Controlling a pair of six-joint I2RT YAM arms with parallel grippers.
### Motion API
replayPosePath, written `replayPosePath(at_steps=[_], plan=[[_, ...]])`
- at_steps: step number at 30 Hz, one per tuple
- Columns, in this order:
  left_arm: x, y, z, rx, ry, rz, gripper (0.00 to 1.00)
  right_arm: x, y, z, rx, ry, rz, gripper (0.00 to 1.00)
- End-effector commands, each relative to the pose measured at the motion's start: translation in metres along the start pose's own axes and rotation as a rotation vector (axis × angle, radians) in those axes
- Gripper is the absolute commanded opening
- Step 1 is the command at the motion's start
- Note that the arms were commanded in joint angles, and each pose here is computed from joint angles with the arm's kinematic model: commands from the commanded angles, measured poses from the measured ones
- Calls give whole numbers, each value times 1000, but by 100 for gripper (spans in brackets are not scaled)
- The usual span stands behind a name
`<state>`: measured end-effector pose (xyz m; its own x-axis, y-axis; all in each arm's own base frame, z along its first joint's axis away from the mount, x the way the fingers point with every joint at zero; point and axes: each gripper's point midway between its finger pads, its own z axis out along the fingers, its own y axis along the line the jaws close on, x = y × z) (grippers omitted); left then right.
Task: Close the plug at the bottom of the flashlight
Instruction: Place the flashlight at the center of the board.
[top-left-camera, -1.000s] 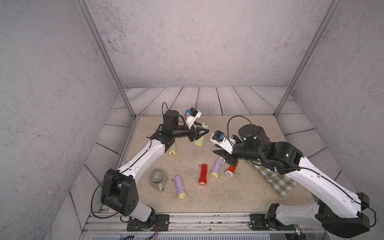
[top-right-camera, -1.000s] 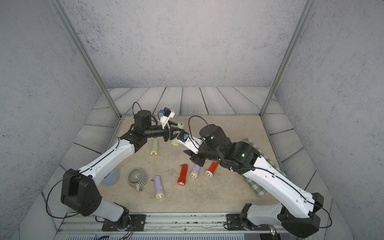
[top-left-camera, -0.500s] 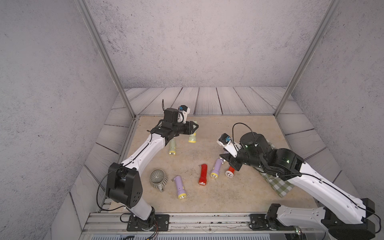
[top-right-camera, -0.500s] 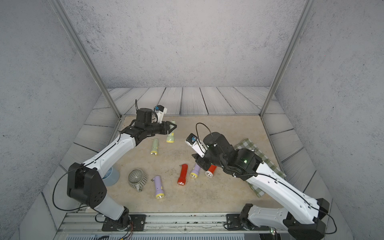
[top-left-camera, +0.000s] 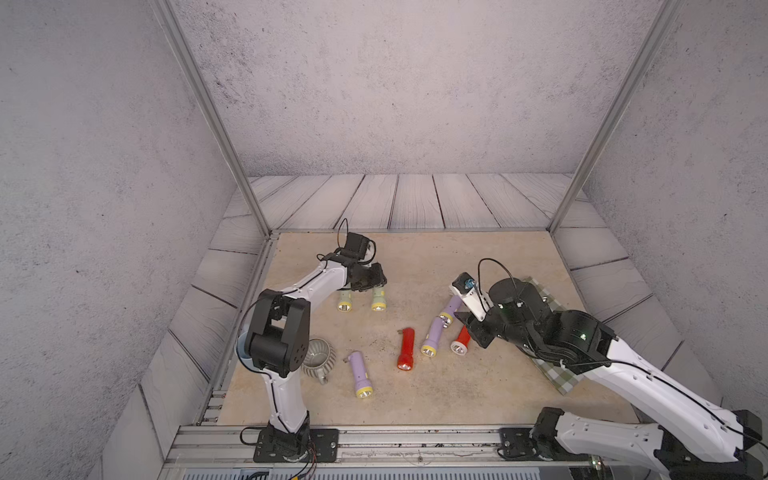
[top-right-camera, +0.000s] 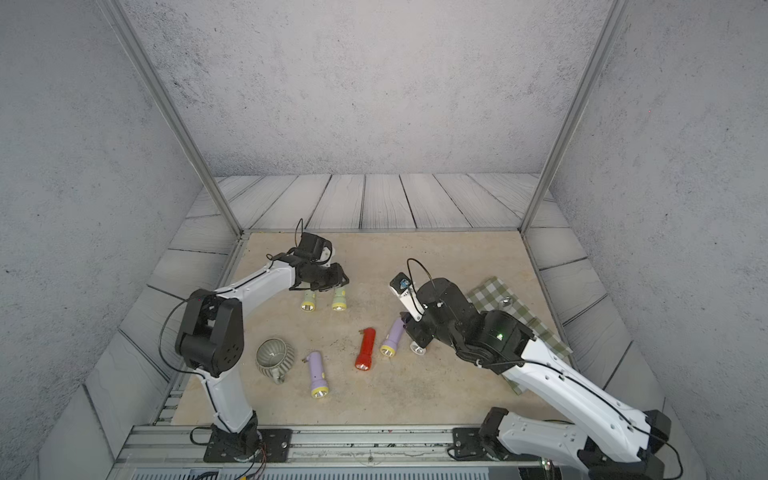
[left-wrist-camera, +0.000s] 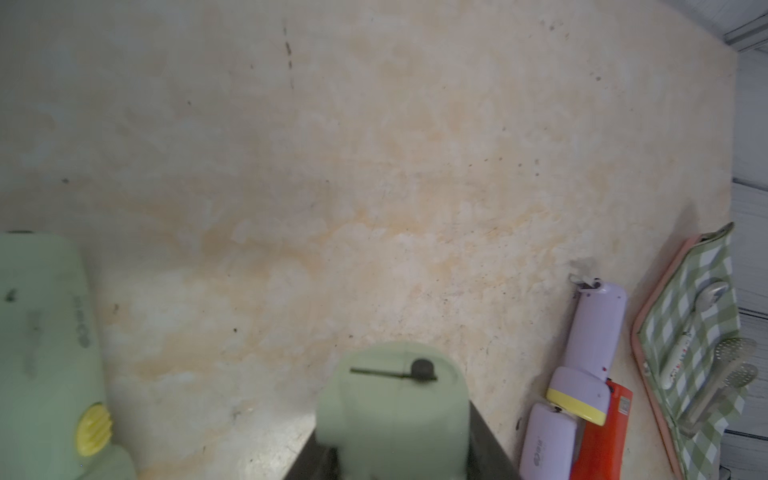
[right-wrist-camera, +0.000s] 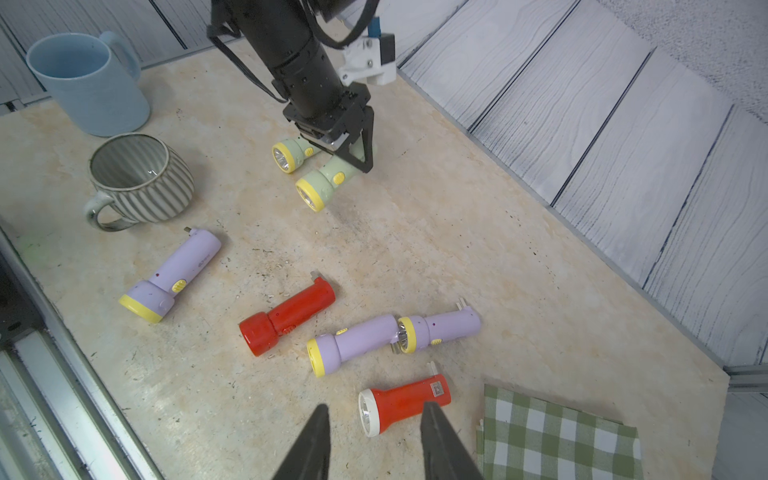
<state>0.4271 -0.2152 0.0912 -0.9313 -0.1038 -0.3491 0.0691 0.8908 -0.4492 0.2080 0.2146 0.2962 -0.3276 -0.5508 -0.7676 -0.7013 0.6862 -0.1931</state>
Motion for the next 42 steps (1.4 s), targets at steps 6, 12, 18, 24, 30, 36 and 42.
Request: replayPosePath(at_steps=[6, 12, 18, 24, 30, 36, 42], plan=[[-4, 21, 15, -93, 28, -33, 0, 1, -8, 1, 46, -32, 27, 40], [-7, 39, 24, -169, 39, -35, 0, 2, -7, 7, 45, -24, 29, 40], [-11, 57, 29, -256, 44, -33, 0, 3, -8, 9, 45, -22, 32, 40], [-11, 63, 35, -276, 61, -39, 0, 4, -8, 11, 46, -16, 33, 41], [-8, 78, 34, -346, 67, -32, 1, 4, -7, 13, 38, -15, 35, 41], [-8, 88, 32, -398, 69, -23, 11, 5, -6, 14, 35, -10, 35, 41], [-8, 92, 32, -417, 72, -21, 33, 5, -6, 15, 33, -10, 37, 41]])
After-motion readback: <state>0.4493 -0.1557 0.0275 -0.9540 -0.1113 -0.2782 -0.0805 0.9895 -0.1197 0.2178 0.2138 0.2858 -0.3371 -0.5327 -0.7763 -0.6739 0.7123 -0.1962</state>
